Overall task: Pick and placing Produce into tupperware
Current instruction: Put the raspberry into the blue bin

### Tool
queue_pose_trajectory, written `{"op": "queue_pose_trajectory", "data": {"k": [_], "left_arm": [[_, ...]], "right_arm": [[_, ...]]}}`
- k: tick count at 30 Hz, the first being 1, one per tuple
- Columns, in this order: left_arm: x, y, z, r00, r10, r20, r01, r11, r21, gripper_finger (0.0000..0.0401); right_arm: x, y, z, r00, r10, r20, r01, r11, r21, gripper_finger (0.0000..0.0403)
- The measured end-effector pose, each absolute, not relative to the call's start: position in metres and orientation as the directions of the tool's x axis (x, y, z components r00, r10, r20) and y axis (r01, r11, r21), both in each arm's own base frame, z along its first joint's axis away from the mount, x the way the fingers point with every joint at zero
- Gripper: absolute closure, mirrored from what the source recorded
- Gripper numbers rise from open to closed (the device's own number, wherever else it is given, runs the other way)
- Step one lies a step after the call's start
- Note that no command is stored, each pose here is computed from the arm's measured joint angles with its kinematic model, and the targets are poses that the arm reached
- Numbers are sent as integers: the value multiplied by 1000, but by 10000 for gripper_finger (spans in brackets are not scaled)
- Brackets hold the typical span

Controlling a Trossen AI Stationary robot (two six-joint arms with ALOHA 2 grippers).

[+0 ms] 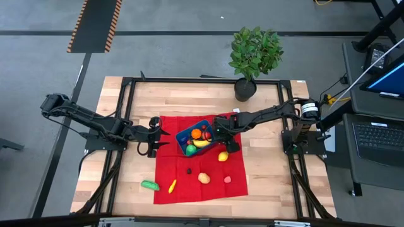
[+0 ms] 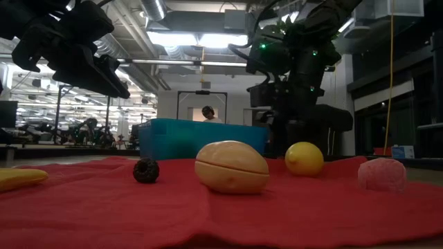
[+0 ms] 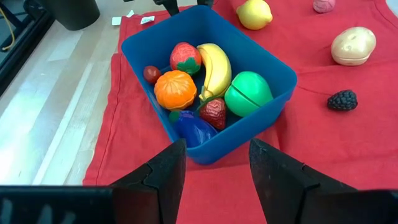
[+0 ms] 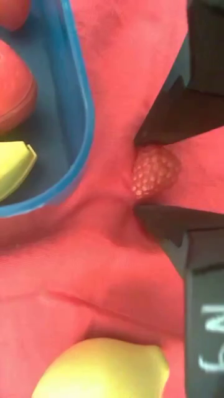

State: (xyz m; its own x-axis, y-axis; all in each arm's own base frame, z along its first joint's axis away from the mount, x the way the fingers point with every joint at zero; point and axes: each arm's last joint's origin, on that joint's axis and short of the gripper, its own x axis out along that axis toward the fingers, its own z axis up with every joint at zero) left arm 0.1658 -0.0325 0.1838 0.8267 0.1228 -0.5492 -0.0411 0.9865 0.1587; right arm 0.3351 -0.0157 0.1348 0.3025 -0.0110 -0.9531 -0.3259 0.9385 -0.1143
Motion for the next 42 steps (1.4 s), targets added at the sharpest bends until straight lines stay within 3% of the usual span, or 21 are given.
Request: {"op": "queue_pose_trajectory", "data": {"k": [7,20,30,42], "left_arm": [[166,-33,184,826,123,-549,-41,986,159,233],[166,-33,184,826,123,-549,-41,986,159,233],[166,-32,184,826,123,-549,-41,986,159,233],[166,-32,184,825,123,-551,-41,986,159,233]], "right_arm": [[335,-16,135,303,-12,-953,-325,939,-115,301],[334,-15,139,267,2,-964,-309,948,-84,302],[349,-16,189,272,14,-962,-214,976,-46,304],[348,-16,197,265,15,-964,-185,982,-36,304]]}}
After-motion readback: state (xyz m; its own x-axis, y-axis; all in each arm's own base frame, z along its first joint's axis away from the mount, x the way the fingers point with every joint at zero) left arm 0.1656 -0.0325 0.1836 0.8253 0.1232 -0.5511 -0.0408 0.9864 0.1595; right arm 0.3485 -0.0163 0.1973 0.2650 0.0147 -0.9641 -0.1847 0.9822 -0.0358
